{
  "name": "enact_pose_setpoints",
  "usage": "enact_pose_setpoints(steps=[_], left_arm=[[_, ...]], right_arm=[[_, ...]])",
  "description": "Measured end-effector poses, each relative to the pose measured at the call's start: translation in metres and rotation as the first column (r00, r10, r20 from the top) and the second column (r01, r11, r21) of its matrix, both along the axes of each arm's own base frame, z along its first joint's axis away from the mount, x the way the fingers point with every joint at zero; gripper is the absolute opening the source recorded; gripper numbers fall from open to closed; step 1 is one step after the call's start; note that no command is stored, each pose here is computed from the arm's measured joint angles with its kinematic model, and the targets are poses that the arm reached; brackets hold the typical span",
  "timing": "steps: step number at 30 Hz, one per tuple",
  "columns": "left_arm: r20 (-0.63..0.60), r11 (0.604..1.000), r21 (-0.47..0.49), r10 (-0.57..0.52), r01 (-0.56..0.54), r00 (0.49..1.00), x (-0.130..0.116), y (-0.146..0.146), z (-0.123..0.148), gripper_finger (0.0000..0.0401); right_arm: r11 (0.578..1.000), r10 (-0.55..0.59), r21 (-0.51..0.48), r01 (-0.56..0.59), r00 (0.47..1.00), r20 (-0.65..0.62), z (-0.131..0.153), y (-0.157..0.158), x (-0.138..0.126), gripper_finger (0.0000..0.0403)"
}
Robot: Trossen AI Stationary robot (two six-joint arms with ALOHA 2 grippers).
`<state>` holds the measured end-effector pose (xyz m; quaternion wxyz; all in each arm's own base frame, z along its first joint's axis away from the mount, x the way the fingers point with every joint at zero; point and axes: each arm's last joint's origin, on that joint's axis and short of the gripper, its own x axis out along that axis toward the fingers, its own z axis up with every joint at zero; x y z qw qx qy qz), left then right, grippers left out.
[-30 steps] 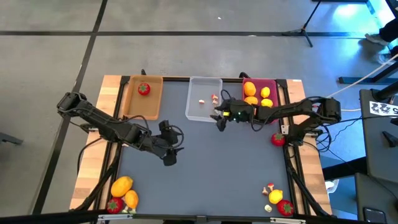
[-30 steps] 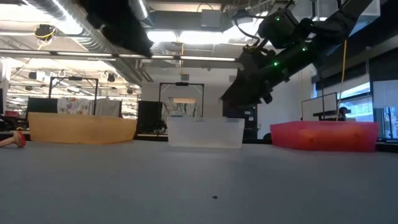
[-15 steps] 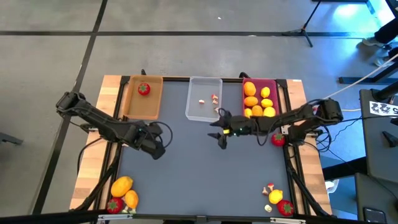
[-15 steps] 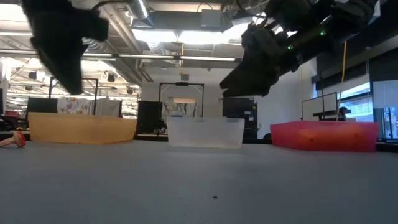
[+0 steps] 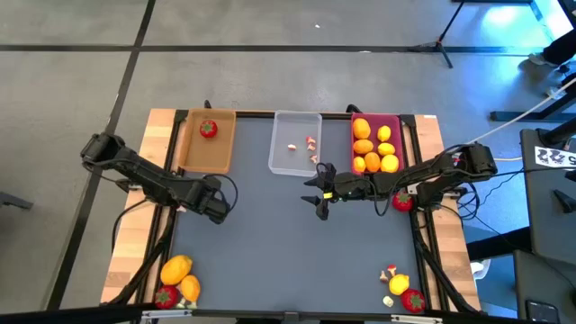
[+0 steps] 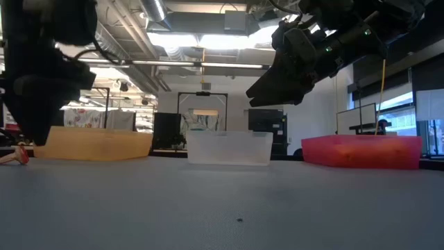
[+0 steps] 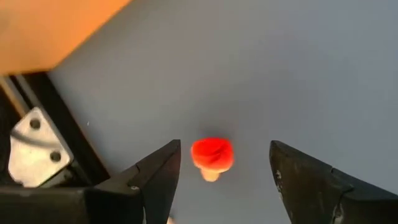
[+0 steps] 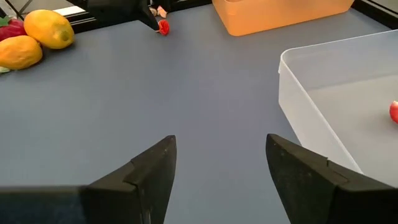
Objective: Sort produce into baskets
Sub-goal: Put the mushroom into the transparent bin
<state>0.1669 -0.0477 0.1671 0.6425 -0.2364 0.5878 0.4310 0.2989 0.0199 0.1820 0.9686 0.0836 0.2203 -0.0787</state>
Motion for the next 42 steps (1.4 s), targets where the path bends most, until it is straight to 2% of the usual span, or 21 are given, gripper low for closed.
enact_pose_setpoints(steps=[3, 8, 14, 26, 31, 34, 37, 42], left_arm=[[-0.029, 0.999, -0.035, 0.024, -0.025, 0.999, -0.003, 0.005, -0.006, 0.0233], [-0.022, 0.994, -0.105, 0.007, -0.009, 1.000, -0.002, 0.008, -0.014, 0.0223], [-0.045, 0.993, -0.112, 0.023, -0.028, 0.999, -0.009, 0.012, -0.024, 0.0202], [0.007, 0.991, -0.120, -0.059, 0.059, 0.998, -0.002, 0.010, -0.024, 0.0095], [0.075, 0.984, -0.110, -0.132, 0.140, 0.988, 0.011, 0.008, -0.012, 0.0073], [0.144, 0.977, -0.073, -0.189, 0.201, 0.971, 0.023, 0.006, -0.001, 0.0071], [0.241, 0.964, 0.014, -0.260, 0.264, 0.935, 0.039, 0.004, 0.013, 0.0070], [0.409, 0.903, 0.196, -0.430, 0.383, 0.805, 0.068, 0.002, 0.037, 0.0070]], right_arm=[[1.000, -0.012, -0.006, 0.012, 1.000, 0.000, 0.000, 0.000, 0.000, 0.0243], [1.000, -0.016, -0.008, 0.016, 1.000, -0.001, 0.000, -0.001, 0.000, 0.0243], [1.000, -0.016, -0.008, 0.016, 1.000, -0.004, 0.000, -0.001, 0.000, 0.0243], [1.000, -0.016, -0.009, 0.016, 1.000, -0.008, -0.001, -0.001, 0.000, 0.0243], [1.000, -0.016, -0.008, 0.016, 1.000, -0.008, -0.001, -0.001, 0.000, 0.0243], [1.000, -0.019, -0.003, 0.019, 1.000, -0.007, -0.001, -0.001, 0.000, 0.0243], [0.999, -0.033, 0.006, 0.033, 0.999, -0.005, -0.001, -0.001, 0.000, 0.0243], [0.999, -0.042, 0.008, 0.042, 0.999, -0.004, -0.001, -0.001, 0.000, 0.0243]])
